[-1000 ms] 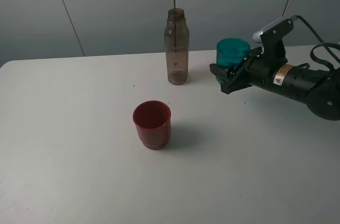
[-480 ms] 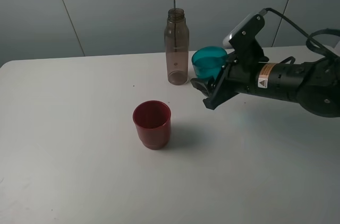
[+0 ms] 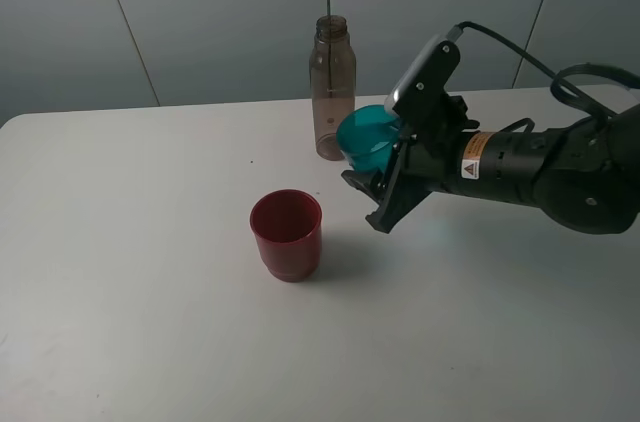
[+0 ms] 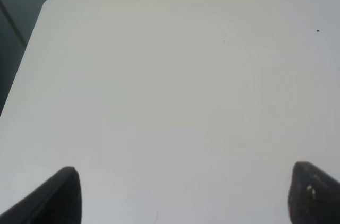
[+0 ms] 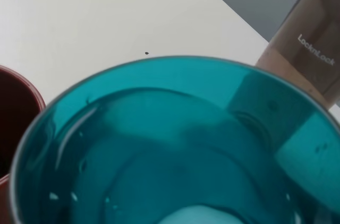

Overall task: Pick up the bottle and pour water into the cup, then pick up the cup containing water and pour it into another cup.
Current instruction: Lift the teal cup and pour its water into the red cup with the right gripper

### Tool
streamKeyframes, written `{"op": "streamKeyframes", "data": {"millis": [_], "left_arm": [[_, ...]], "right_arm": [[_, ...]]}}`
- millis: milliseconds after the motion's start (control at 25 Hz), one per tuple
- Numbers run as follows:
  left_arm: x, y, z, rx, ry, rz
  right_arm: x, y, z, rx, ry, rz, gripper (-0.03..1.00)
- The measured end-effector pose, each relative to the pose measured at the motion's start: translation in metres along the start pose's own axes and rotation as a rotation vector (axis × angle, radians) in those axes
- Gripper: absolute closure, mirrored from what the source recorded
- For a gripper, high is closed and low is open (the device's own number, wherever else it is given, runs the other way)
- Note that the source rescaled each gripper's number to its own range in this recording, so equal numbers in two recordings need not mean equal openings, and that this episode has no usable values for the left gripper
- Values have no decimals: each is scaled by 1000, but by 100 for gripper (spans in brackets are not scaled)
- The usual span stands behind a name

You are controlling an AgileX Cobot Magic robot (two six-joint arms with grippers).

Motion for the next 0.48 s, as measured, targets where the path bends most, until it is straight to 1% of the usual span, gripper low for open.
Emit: {"op": "streamKeyframes", "data": {"millis": [200, 360, 480], "left_arm": [[0, 0, 0, 0, 0, 0], [0, 0, 0, 0, 0, 0], [0, 0, 0, 0, 0, 0]], "right_arm": [[6, 7, -7, 72, -66, -12, 89], [9, 12, -16, 88, -129, -17, 89], [9, 14, -21, 90, -142, -14, 89]]}}
Point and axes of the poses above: a point on each arm's last joint axis where the gripper is mounted, y pointing out along that axis toward the gripper, x along the wrist's bending axis when the last joint is at zero, z = x × y, the point moved 2 cm from there along y, pointing out along that axis toward the gripper, and after that the axes turned 10 degrees about y, right-handed, at the moved point
